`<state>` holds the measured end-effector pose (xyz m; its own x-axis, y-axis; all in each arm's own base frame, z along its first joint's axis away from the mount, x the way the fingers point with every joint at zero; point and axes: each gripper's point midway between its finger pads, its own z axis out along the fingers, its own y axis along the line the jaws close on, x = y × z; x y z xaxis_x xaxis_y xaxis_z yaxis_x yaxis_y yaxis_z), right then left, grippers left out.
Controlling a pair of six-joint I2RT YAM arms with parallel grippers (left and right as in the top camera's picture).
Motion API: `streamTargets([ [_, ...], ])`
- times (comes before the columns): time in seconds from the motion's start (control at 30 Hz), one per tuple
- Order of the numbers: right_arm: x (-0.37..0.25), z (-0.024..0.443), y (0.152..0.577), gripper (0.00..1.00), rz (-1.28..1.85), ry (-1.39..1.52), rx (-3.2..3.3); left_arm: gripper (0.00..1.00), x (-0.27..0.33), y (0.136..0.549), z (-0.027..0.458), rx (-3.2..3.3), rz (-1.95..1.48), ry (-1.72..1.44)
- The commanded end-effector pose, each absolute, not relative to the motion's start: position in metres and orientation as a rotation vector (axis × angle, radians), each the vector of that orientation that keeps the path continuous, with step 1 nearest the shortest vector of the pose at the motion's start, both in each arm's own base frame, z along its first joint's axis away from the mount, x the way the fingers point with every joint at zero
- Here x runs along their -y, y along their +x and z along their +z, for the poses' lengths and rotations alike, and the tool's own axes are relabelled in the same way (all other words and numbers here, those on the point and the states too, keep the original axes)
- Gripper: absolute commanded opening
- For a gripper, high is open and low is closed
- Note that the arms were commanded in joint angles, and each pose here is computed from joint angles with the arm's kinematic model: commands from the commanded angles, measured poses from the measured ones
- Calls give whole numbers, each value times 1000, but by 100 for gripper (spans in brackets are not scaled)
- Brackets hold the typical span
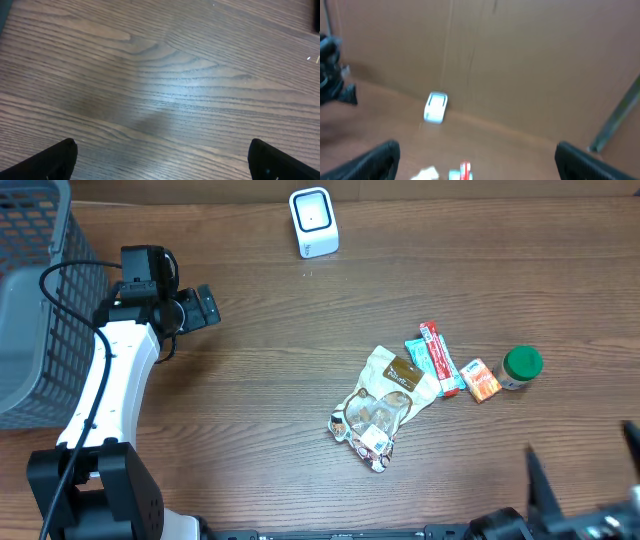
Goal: Scan the item barcode
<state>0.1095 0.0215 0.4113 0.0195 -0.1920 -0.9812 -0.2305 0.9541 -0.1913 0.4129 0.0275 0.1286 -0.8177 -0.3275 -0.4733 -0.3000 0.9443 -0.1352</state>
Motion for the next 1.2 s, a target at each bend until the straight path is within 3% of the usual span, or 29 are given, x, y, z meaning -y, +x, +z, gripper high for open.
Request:
streamTargets([
  [0.0,-36,386,125,100,77,-353,-1521,100,-30,416,133,-2575,-63,-453],
  [0.33,-59,352,187,100,241,-230,-1160,100,-30,416,133,-2575,-63,-453],
  [0.57,-63,283,215,100,378,-129,-1186,100,-30,416,133,-2575,-63,-453],
  [1.0,-67,169,237,100,382,-109,-1605,100,-30,416,133,-2575,-63,-453],
  [1.17,-66,172,237,100,377,-104,-1595,100,-30,416,133,-2575,-63,-453],
])
